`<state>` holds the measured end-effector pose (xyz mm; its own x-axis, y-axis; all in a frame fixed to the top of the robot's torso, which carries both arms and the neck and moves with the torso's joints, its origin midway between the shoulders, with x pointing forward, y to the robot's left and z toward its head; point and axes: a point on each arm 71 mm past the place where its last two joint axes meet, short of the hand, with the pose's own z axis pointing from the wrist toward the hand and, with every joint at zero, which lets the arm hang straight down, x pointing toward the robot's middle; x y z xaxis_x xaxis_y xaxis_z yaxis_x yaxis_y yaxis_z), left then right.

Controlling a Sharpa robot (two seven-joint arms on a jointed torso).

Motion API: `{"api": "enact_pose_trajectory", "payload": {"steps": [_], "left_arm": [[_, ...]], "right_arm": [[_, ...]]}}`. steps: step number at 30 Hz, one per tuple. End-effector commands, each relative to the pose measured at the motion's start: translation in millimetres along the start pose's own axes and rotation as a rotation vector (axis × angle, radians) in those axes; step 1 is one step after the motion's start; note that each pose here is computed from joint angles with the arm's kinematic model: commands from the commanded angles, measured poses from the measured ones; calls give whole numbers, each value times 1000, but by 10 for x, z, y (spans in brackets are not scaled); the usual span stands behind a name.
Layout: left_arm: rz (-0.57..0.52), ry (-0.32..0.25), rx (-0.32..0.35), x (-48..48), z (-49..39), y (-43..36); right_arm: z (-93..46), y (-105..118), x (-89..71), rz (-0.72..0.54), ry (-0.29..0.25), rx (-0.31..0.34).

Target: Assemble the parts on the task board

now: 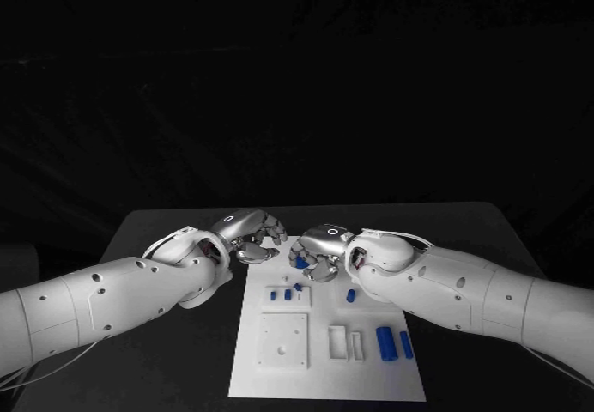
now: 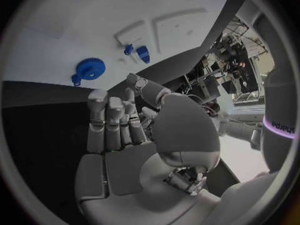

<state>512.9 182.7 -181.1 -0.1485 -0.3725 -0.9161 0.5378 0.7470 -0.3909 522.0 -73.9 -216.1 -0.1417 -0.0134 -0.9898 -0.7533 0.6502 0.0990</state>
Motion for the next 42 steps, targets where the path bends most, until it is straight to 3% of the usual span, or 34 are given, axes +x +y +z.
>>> {"api": "enact_pose_trajectory", "payload": {"steps": [1,7,11,42], "left_arm": [[-38,-49,9,-40,-9,-12],[-86,-89,-24,-90,-51,50],[-103,-98,-40,-110,-71,90],[-132,-97,-44,-113,-85,73]], "right_arm": [[15,55,96,-113,59,-81],[26,54,191,-145,100,-88],[51,61,208,-160,96,-89],[92,48,337,-222,118,-92]]}}
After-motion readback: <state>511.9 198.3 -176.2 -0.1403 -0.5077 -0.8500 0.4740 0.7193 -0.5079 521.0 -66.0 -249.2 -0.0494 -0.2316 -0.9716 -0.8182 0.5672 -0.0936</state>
